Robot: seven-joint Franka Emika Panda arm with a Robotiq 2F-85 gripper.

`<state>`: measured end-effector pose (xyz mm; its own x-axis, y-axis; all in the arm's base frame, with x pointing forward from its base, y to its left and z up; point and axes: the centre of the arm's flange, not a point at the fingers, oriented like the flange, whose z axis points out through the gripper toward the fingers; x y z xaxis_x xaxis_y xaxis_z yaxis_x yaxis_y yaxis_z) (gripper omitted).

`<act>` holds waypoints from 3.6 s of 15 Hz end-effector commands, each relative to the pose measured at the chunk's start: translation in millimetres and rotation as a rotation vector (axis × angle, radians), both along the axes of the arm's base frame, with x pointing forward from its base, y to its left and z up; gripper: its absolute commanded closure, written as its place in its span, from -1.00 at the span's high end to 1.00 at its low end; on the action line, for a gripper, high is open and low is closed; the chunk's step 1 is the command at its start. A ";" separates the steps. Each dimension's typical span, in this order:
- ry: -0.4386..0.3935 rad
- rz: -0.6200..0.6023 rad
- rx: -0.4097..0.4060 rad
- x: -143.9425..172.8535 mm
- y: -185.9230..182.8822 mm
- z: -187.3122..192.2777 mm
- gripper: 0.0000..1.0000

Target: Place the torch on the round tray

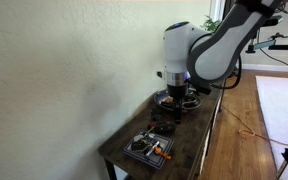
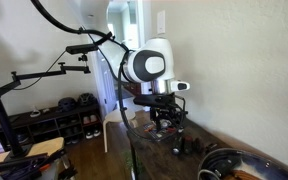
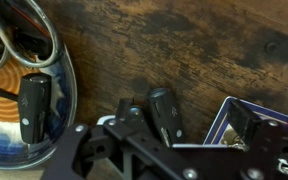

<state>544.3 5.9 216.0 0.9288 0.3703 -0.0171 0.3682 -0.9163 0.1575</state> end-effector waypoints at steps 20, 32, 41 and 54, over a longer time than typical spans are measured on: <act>0.058 0.156 0.034 47.7 0.3 -76.8 0.34; 0.051 0.038 0.076 31.6 -31.4 -70.4 -0.57; 0.006 0.046 0.072 27.8 -32.6 -29.8 -0.57; 0.091 0.026 0.076 28.8 -29.4 -36.1 1.00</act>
<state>584.4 -24.8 180.0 0.9132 0.4050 -0.0439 0.4074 -0.9096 0.0822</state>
